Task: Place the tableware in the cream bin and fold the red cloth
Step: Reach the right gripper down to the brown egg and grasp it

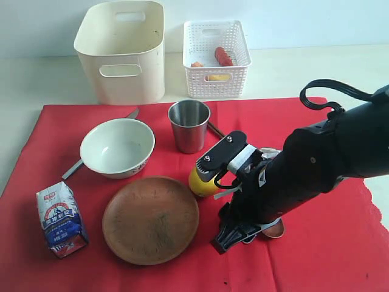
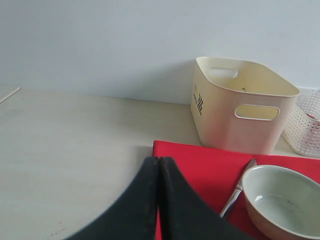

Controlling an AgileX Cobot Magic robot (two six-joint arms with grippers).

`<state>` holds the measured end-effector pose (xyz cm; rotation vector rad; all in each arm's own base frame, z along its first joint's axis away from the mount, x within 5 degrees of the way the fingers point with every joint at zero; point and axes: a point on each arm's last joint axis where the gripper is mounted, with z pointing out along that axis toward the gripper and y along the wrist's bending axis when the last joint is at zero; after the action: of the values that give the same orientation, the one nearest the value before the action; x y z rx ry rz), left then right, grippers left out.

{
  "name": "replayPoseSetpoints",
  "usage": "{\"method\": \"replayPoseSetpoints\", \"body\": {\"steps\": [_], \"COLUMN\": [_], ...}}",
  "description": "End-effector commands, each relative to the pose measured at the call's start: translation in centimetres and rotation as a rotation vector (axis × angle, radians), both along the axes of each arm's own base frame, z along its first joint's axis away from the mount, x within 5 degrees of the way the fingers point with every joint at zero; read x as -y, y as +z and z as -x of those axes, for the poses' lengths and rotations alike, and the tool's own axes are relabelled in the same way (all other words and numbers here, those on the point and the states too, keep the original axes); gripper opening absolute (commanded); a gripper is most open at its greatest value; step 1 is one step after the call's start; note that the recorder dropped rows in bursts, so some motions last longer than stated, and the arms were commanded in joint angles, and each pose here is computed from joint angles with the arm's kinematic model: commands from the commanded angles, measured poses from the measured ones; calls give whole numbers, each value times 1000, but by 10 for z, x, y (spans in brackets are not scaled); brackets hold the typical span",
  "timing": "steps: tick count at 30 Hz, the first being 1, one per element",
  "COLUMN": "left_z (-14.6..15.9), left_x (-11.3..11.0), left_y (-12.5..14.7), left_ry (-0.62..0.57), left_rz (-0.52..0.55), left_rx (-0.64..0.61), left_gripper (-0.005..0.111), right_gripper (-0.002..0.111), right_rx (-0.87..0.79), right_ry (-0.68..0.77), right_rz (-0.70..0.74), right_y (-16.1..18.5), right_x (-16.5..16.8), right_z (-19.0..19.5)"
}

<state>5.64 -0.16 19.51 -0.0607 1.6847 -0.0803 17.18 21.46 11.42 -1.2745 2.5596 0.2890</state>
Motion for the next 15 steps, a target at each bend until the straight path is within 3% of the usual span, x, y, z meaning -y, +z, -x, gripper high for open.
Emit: {"method": "replayPoseSetpoints", "body": {"steps": [1, 8, 15], "left_z": [1, 1, 1], "left_x": [0, 0, 0], "left_y": [0, 0, 0], "left_ry": [0, 0, 0], "left_rz": [8, 8, 8], "left_rx": [6, 6, 6], "left_gripper": [3, 3, 3], "right_gripper": [0, 0, 0], "right_rx": [7, 81, 229], "right_ry": [8, 32, 66], "right_rz": [-8, -68, -185], "right_y": [4, 29, 78], "right_x": [0, 2, -2], "right_z": [1, 2, -3]}}
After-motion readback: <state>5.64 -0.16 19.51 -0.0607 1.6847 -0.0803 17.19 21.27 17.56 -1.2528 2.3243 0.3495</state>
